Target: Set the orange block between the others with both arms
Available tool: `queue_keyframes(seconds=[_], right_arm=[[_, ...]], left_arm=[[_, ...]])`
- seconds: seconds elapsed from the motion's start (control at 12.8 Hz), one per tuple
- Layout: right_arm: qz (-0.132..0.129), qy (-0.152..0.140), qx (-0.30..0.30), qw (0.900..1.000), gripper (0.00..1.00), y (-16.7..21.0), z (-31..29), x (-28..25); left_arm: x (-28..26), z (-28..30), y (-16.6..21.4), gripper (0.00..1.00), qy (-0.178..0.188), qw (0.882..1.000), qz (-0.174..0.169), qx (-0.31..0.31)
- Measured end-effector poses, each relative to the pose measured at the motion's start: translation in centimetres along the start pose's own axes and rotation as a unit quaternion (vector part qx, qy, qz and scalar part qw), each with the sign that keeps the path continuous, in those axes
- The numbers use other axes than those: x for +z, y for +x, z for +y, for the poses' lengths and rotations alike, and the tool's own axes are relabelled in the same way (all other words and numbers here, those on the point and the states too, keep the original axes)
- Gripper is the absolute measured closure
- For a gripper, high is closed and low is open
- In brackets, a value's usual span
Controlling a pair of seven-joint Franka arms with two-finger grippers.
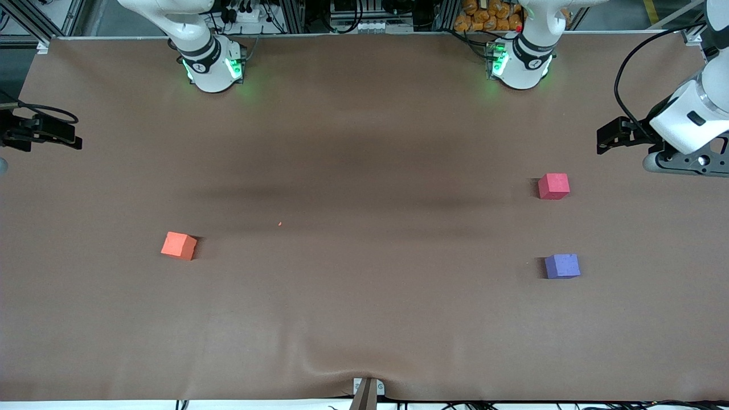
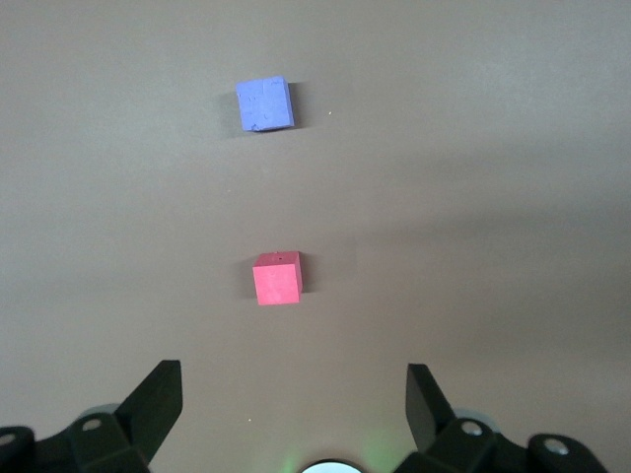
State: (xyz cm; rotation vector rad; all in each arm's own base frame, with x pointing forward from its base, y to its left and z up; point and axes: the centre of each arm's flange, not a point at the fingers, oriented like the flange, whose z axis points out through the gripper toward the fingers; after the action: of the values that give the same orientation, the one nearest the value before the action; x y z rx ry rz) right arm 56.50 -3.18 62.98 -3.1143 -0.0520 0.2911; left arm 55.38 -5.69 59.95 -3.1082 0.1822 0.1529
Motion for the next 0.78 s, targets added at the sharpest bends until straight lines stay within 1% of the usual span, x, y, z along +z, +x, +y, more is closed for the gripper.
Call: queue_keyframes(seconds=[0.16, 0.23, 0.31, 0.55, 0.62, 0.78], right_arm=[[0.013, -0.001, -0.002, 1.000, 0.00, 1.2, -0.1, 0.8], [0.020, -0.002, -0.003, 1.000, 0.00, 2.4, -0.1, 2.0], [0.020, -0.002, -0.004, 1.000, 0.00, 4.0, -0.1, 4.0], [0.001, 0.000, -0.006, 1.000, 0.00, 9.4, 0.1, 11.6], [0.000, 0.001, -0.007, 1.000, 0.00, 11.1, 0.0, 14.2], [0.009, 0.005, -0.010, 1.000, 0.00, 14.0, -0.4, 19.7]], left_arm=[[0.2, 0.0, 0.1, 0.00, 0.000, 1.000, -0.002, 0.000], [0.3, 0.0, 0.1, 0.00, 0.000, 1.000, -0.003, 0.000], [0.3, 0.0, 0.2, 0.00, 0.000, 1.000, -0.003, 0.000], [0.5, 0.0, 0.2, 0.00, -0.001, 1.000, -0.004, 0.001], [0.5, 0.0, 0.2, 0.00, -0.001, 1.000, -0.005, 0.001], [0.5, 0.1, 0.3, 0.00, -0.001, 1.000, -0.005, 0.001]])
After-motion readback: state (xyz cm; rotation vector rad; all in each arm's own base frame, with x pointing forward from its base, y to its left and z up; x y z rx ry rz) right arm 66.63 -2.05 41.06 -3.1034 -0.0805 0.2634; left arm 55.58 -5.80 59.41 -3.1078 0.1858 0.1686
